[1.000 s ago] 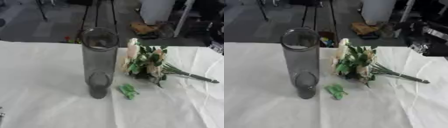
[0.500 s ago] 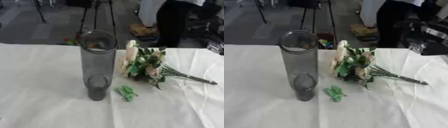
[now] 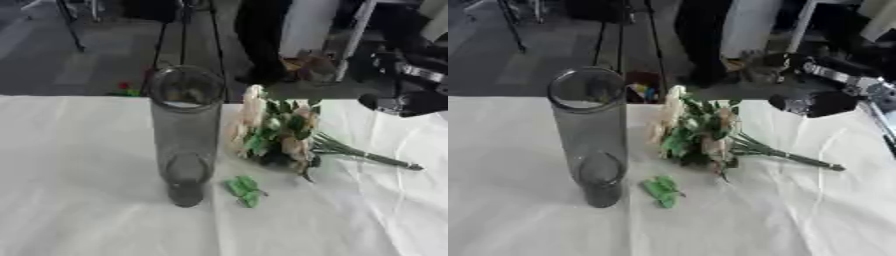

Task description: Arrange flowers into the vase.

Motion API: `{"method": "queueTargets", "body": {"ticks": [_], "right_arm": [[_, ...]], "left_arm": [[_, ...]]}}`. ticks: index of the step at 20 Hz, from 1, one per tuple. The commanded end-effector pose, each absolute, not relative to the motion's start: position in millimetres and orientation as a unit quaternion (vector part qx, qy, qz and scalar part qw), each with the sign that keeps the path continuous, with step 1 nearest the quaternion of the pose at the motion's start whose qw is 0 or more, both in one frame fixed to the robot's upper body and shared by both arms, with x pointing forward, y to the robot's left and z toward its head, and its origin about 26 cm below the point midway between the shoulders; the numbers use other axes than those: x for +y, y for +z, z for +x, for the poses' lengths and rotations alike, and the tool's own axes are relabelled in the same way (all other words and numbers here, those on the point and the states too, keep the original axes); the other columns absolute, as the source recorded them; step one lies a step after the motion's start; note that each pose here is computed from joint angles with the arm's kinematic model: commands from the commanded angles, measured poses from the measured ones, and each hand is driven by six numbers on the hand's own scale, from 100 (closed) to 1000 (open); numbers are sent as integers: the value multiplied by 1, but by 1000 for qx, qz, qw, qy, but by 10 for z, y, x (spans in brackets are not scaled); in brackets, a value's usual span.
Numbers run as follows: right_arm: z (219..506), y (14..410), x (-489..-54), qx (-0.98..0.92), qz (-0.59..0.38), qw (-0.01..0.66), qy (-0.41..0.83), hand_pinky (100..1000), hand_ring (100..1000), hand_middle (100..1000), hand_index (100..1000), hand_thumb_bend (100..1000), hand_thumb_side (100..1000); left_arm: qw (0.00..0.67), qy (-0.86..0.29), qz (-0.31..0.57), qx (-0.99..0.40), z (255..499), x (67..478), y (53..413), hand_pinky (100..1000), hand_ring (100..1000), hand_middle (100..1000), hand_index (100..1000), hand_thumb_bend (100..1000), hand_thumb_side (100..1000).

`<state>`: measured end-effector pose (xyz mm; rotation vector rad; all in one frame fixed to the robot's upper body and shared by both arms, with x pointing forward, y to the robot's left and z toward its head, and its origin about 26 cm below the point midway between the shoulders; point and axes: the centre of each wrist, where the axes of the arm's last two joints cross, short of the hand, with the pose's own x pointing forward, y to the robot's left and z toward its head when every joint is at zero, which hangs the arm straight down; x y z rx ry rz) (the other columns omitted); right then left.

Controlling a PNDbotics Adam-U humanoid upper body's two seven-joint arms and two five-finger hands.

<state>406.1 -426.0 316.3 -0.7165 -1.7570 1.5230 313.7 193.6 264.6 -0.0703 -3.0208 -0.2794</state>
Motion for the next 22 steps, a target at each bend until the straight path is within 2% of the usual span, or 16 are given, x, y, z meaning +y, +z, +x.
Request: {"method": "queueTargets", "body": {"ticks": [1,5,12,22], "right_arm": [[4099,3242,-4195,-649,-278,353,614,997,1000,984,1000,278,608],[4188,3204,-4058,-637,-273,367,621,1000,1000,990,1000,262,560],[4167,3282,-4047,-633,-325,364,601,841,1000,1000,1000,414,463],[4273,3113,-3824,-620,-358,336,613,912,1000,1000,1000,343,503]], "left_arm": [[41,-93,-30,-994,3110,1913,2711,796,850,869,915,100,925],[43,-93,-33,-994,3109,1905,2704,796,850,869,914,100,924],[44,-92,-35,-994,3109,1901,2699,796,851,868,914,100,924],[44,-93,-38,-994,3108,1890,2697,796,851,868,913,100,924]]}}
